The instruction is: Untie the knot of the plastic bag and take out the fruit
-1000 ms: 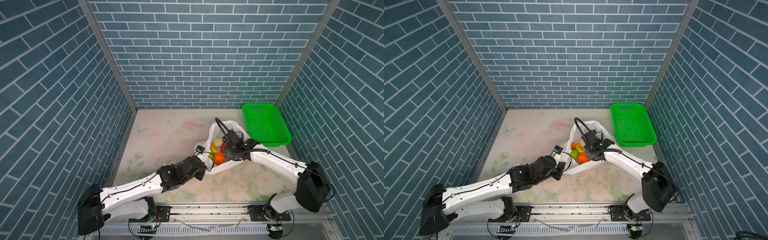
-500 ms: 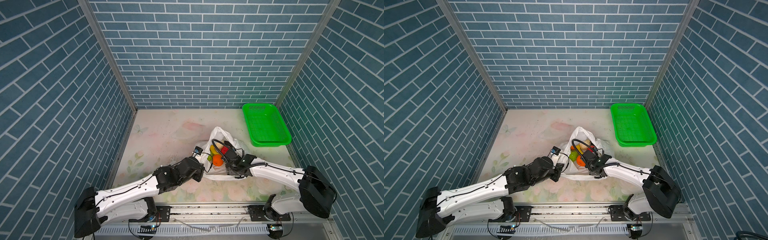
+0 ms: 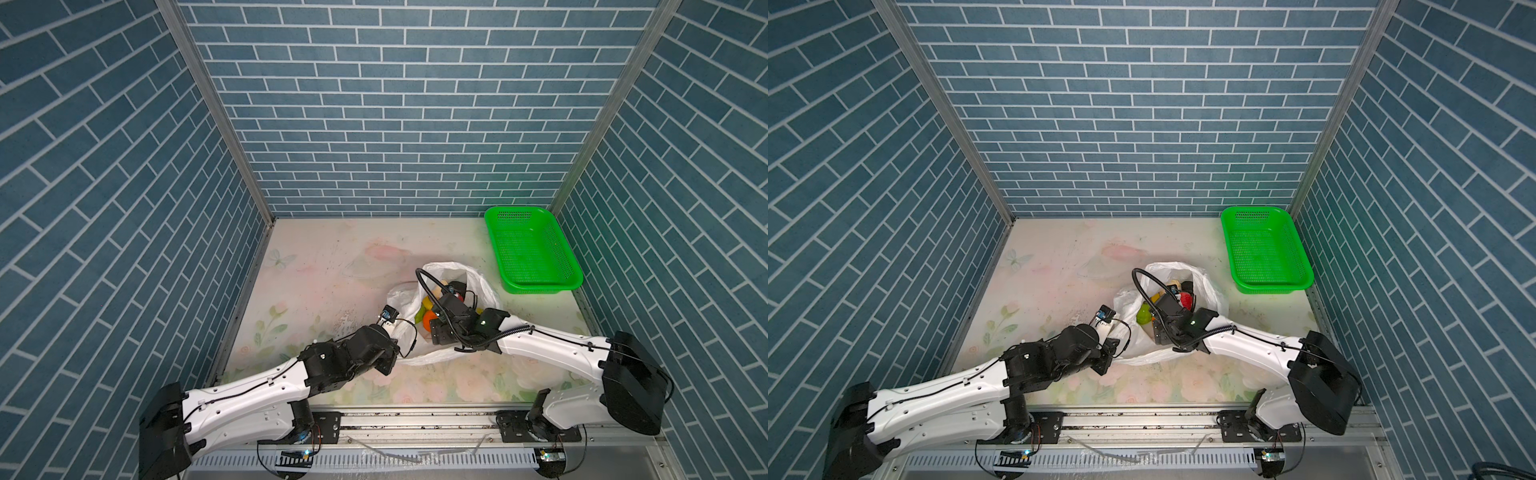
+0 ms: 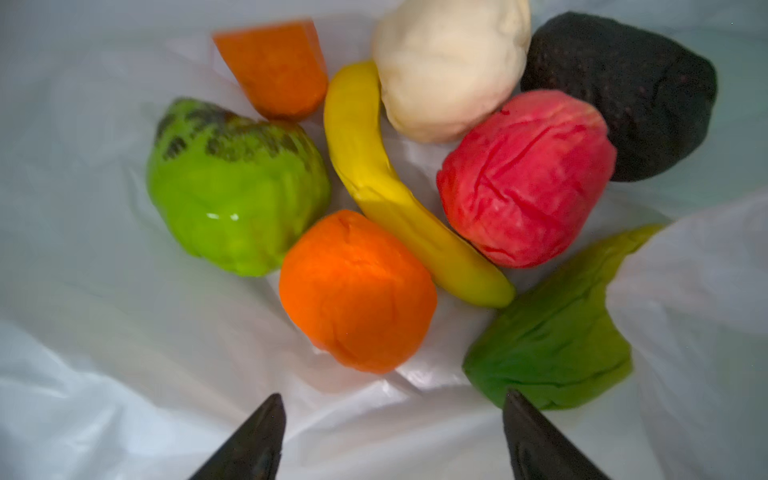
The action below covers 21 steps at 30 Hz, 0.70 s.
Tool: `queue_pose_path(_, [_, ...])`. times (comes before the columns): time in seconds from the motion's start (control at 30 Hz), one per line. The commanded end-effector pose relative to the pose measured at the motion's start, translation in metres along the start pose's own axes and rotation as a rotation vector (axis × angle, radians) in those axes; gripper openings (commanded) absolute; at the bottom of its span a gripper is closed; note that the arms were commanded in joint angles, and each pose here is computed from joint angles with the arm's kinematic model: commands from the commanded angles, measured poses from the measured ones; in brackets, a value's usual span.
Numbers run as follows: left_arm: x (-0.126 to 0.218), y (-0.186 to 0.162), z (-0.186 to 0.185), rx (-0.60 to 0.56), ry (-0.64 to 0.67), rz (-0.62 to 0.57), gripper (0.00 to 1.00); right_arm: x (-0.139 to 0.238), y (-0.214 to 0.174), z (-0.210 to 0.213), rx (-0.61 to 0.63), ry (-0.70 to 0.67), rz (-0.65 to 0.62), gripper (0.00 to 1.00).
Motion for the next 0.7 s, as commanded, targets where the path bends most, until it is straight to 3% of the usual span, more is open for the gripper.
queue_pose_path(0.0, [0.000, 0.005, 0.000, -0.039, 0.009, -0.030, 0.00, -0.007, 0.015, 0.017, -0.140, 0.041, -0.061, 0.86])
queue_pose_path(0.2, [0.004, 0.026, 0.008, -0.058, 0.092, -0.098, 0.00, -0.021, 0.022, 0.022, -0.296, 0.077, -0.114, 0.87])
queue_pose_path(0.53, [-0.014, -0.008, -0.008, -0.137, 0.022, -0.007, 0.00, -0.041, 0.024, -0.005, -0.415, -0.001, -0.124, 0.91])
queue_pose_path(0.67, [-0.018, -0.022, -0.009, -0.153, 0.030, 0.032, 0.00, -0.057, 0.017, -0.007, -0.437, 0.084, -0.117, 0.91])
Point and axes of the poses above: each gripper's point midway between its finger pads, its own x axis back along the fingers, its own z axis along the line the jaws close on, y = z × x, the point moved 4 cm from there along x, back along the fingers, and after that the axes turned 12 degrees about -x, right-handed, at the moved point
